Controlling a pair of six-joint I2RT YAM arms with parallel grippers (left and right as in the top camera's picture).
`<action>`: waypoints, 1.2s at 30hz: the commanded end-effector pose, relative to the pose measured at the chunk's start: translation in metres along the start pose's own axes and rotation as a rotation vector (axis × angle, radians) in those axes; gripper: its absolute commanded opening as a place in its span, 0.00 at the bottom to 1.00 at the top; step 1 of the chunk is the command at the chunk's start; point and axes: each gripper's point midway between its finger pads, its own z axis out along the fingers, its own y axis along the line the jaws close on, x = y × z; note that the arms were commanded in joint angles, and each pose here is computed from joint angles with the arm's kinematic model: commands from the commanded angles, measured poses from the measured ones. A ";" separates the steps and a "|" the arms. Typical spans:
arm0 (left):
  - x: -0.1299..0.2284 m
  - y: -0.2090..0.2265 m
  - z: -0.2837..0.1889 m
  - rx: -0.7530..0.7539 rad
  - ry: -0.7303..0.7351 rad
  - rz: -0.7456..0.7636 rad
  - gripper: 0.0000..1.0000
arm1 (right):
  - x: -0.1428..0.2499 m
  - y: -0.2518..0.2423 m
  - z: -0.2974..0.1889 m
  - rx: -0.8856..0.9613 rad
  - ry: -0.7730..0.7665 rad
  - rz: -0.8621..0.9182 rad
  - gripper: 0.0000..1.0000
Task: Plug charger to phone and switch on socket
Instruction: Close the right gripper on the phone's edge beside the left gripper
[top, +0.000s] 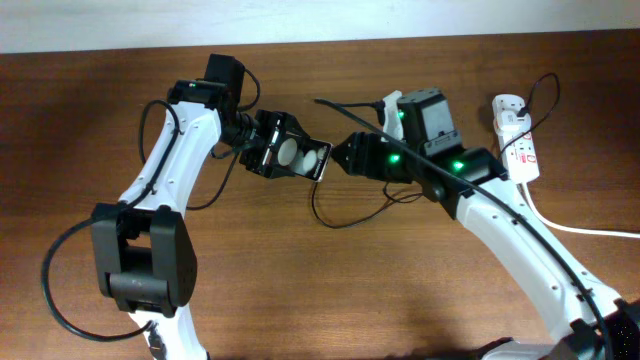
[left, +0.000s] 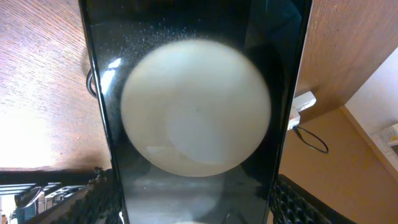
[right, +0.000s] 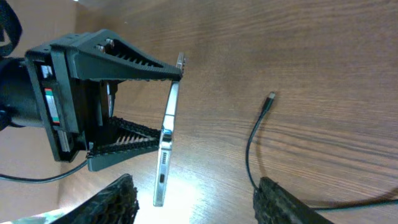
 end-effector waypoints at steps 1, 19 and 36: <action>0.016 -0.014 -0.016 0.049 -0.005 0.038 0.00 | -0.002 0.009 0.013 -0.002 -0.005 0.030 0.59; 0.033 -0.013 -0.003 0.021 0.014 0.074 0.00 | 0.016 0.005 0.072 0.044 0.032 0.051 0.45; 0.034 -0.013 -0.002 0.020 0.016 0.075 0.00 | 0.006 0.008 0.073 0.034 -0.011 0.038 0.23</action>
